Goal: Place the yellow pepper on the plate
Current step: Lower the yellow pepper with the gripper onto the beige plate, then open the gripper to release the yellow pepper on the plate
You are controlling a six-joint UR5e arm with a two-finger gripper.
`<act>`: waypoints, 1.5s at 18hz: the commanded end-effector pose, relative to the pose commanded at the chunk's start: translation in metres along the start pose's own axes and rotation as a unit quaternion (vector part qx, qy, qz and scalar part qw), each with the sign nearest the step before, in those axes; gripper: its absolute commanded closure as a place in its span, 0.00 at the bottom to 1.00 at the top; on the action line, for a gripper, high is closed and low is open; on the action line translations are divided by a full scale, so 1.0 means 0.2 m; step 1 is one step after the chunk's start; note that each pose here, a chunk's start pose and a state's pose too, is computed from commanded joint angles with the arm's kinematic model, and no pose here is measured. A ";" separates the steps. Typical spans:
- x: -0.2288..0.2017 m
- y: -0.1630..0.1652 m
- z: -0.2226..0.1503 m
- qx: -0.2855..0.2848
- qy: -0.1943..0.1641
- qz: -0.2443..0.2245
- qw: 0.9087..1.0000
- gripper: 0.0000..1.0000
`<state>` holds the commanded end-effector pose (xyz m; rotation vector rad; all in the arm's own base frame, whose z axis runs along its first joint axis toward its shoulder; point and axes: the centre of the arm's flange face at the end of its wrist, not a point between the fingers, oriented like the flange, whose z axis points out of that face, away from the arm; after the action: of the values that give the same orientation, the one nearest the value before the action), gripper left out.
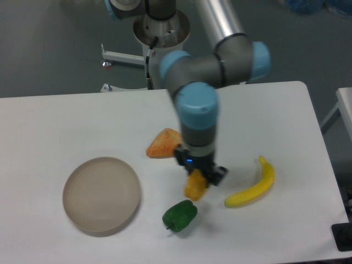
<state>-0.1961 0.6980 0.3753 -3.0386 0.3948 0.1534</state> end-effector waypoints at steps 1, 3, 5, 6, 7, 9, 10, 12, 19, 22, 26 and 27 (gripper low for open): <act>0.08 -0.05 0.01 0.000 0.002 -0.008 1.000 0.40; 0.26 -0.15 0.03 -0.003 0.005 -0.022 1.000 0.40; 0.38 -0.21 0.06 -0.004 0.010 -0.043 0.999 0.40; 0.46 -0.25 0.09 -0.009 0.013 -0.047 0.999 0.40; 0.53 -0.28 0.13 -0.015 0.015 -0.053 0.998 0.40; 0.65 -0.34 0.23 -0.027 0.021 -0.065 0.997 0.40; 0.71 -0.36 0.27 -0.032 0.023 -0.066 0.997 0.40; 0.78 -0.40 0.33 -0.032 0.024 -0.069 0.997 0.40; 0.89 -0.45 0.39 -0.039 0.023 -0.052 0.998 0.40; 0.89 -0.45 0.42 -0.042 0.024 -0.052 0.997 0.40; 0.89 -0.45 0.45 -0.046 0.026 -0.052 0.997 0.40; 0.89 -0.45 0.45 -0.046 0.026 -0.052 0.997 0.40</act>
<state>-0.0086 0.7482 0.2716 -3.1494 0.2398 0.0901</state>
